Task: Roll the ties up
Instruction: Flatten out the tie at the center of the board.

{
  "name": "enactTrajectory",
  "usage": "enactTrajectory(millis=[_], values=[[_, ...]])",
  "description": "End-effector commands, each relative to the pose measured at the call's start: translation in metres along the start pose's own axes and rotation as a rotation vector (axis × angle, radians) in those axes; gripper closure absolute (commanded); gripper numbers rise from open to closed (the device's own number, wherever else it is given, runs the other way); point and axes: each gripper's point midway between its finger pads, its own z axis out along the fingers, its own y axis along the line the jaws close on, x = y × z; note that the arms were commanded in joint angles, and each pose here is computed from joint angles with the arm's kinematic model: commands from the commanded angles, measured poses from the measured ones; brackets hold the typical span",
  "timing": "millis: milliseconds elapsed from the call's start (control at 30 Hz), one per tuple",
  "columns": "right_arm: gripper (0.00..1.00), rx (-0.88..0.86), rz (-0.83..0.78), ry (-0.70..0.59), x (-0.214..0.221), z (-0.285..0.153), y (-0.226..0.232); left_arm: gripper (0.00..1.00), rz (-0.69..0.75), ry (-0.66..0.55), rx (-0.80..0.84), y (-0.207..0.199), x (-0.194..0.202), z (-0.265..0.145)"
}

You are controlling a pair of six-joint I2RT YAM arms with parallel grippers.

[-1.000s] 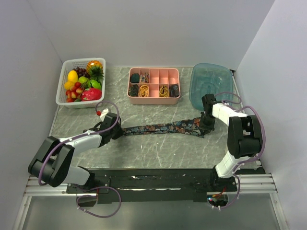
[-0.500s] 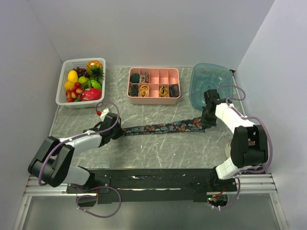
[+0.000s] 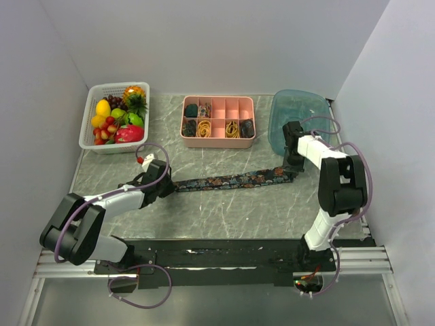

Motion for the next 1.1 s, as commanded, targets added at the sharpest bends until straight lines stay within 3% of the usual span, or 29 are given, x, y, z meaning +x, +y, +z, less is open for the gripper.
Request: enactTrajectory(millis=[0,33,100,133,233,367,567,667,800,967,1067], values=[[0.85,0.037,-0.004,-0.063,-0.021,0.000,-0.002,0.99,0.047,0.041,-0.101,0.029,0.013,0.000],[0.67,0.026,0.005,-0.088,-0.025,-0.001,-0.001,0.99,0.049,0.038,-0.097,0.028,0.012,-0.001],[0.56,0.007,0.014,-0.127,-0.030,-0.008,0.000,0.99,0.052,0.036,-0.084,0.025,0.011,-0.002],[0.42,-0.009,0.020,-0.168,-0.030,-0.018,-0.001,0.99,0.054,0.035,-0.078,0.024,0.010,-0.002],[0.32,-0.044,0.041,-0.282,-0.042,-0.039,-0.003,0.99,0.057,0.025,-0.072,0.023,0.008,-0.005],[0.32,-0.044,0.035,-0.307,-0.045,-0.046,-0.005,0.99,0.060,0.021,-0.061,0.020,0.006,-0.007],[0.34,-0.096,-0.065,-0.263,-0.029,-0.042,0.026,0.96,0.083,-0.008,0.047,-0.005,-0.002,-0.021],[0.34,-0.104,-0.190,-0.284,-0.021,-0.050,0.059,0.86,0.096,-0.041,0.126,-0.024,-0.010,-0.036],[0.35,-0.181,-0.301,-0.296,-0.013,-0.059,0.111,0.56,0.098,-0.083,0.196,-0.038,-0.022,-0.055],[0.40,-0.230,-0.383,-0.233,0.004,-0.046,0.156,0.26,0.100,-0.103,0.219,-0.044,-0.030,-0.075],[0.60,-0.233,-0.416,-0.214,0.012,-0.041,0.172,0.21,0.100,-0.103,0.209,-0.042,-0.033,-0.081]])
